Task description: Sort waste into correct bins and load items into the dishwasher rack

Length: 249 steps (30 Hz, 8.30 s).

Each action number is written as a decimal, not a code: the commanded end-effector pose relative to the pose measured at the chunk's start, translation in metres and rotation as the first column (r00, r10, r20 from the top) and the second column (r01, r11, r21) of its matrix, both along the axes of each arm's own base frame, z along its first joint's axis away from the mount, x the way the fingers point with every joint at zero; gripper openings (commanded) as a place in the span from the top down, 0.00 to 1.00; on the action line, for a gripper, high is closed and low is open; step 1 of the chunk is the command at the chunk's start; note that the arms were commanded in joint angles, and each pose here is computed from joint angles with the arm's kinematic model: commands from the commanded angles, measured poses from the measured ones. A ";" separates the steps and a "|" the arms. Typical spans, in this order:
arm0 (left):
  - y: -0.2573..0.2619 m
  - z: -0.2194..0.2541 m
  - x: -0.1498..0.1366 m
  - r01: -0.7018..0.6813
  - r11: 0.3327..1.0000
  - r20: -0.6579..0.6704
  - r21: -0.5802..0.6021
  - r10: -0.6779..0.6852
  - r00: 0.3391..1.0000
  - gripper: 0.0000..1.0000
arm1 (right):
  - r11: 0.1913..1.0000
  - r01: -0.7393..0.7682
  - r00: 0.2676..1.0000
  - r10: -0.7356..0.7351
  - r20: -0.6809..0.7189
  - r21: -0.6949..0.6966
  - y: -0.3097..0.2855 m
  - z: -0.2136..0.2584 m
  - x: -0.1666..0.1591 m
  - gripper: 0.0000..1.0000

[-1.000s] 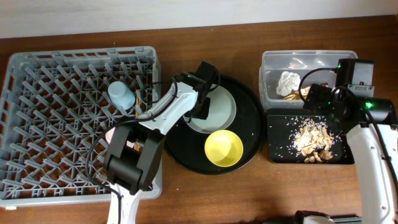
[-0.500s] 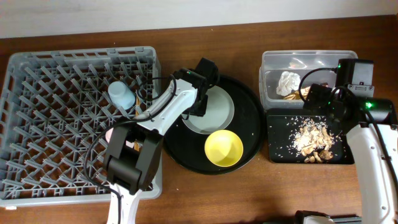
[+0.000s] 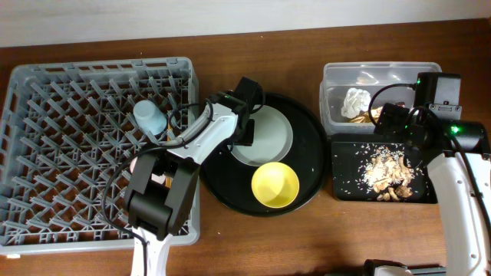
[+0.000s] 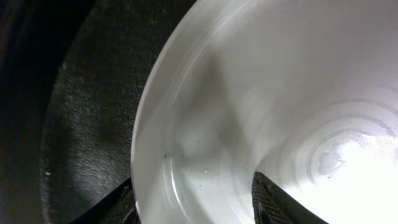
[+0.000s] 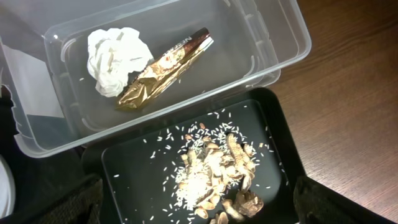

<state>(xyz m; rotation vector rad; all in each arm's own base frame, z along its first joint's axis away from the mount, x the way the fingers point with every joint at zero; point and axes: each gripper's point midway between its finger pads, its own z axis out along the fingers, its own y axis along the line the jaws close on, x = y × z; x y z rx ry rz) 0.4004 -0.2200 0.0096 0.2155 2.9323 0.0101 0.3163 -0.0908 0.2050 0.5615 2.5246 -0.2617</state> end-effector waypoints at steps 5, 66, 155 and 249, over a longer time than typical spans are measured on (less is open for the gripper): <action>-0.023 -0.009 -0.017 0.024 0.993 -0.077 -0.115 -0.033 0.996 0.98 | 1.000 0.012 1.000 -0.012 0.002 -0.018 -0.004 0.003 0.000 0.01; 0.178 0.187 -0.005 -0.529 0.752 0.561 0.393 0.260 0.786 0.53 | 1.000 0.012 1.000 -0.012 0.002 -0.018 -0.004 0.003 0.000 0.01; 0.141 0.178 0.047 -0.131 0.990 0.409 0.045 0.101 0.907 0.85 | 1.000 0.012 1.000 -0.012 0.002 -0.018 -0.004 0.003 0.000 0.01; -0.120 0.028 -0.192 0.541 0.841 0.113 0.002 -0.538 0.836 0.80 | 1.000 0.012 1.000 -0.012 0.003 -0.018 -0.004 0.003 0.000 0.01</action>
